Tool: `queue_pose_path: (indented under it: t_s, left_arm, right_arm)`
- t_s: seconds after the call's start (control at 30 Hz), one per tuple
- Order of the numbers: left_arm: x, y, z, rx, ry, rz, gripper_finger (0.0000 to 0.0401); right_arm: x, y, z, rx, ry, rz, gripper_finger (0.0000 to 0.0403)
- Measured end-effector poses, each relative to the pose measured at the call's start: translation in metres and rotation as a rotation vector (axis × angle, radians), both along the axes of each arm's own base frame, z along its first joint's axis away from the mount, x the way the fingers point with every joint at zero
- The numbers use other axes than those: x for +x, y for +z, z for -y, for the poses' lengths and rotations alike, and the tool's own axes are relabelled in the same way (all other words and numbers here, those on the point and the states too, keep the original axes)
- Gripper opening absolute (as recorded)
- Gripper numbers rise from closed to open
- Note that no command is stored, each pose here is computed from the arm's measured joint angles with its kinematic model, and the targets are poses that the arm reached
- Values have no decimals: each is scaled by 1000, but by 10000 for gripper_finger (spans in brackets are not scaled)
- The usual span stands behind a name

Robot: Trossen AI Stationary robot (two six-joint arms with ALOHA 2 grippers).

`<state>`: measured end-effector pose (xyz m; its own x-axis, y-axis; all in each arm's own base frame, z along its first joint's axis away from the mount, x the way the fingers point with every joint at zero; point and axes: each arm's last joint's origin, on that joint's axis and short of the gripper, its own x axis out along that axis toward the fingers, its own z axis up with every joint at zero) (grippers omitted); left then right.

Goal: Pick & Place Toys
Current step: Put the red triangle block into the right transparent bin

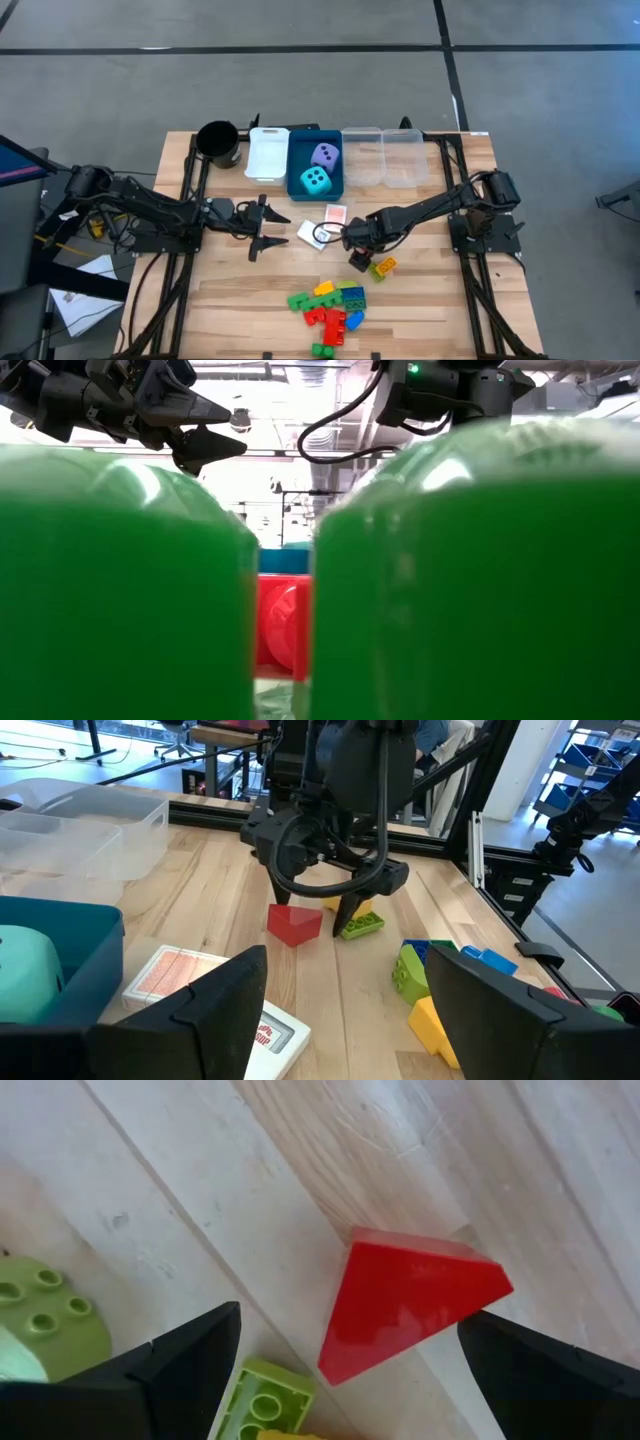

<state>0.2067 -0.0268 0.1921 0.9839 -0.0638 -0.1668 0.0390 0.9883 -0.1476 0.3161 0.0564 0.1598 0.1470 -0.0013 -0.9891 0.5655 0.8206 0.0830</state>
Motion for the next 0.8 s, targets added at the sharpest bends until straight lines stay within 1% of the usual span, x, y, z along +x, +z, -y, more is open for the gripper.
queue_pose_path:
  t_s: [0.13,0.33,0.47,0.6,0.7,0.8]
  left_arm:
    - [0,0,0,0,0,0,266]
    - [0,0,0,0,0,0,266]
    - [0,0,0,0,0,0,266]
    - [0,0,0,0,0,0,266]
    - [0,0,0,0,0,0,266]
    - [0,0,0,0,0,0,266]
  right_arm:
    - [0,0,1,-28,-5,1,365]
    - [-2,0,5,-40,-39,-20,365]
    - [-7,0,7,-94,-32,-64,365]
    - [-9,0,9,-149,37,-86,365]
    - [-8,0,7,-157,116,-83,365]
    - [-8,0,5,-141,159,-76,365]
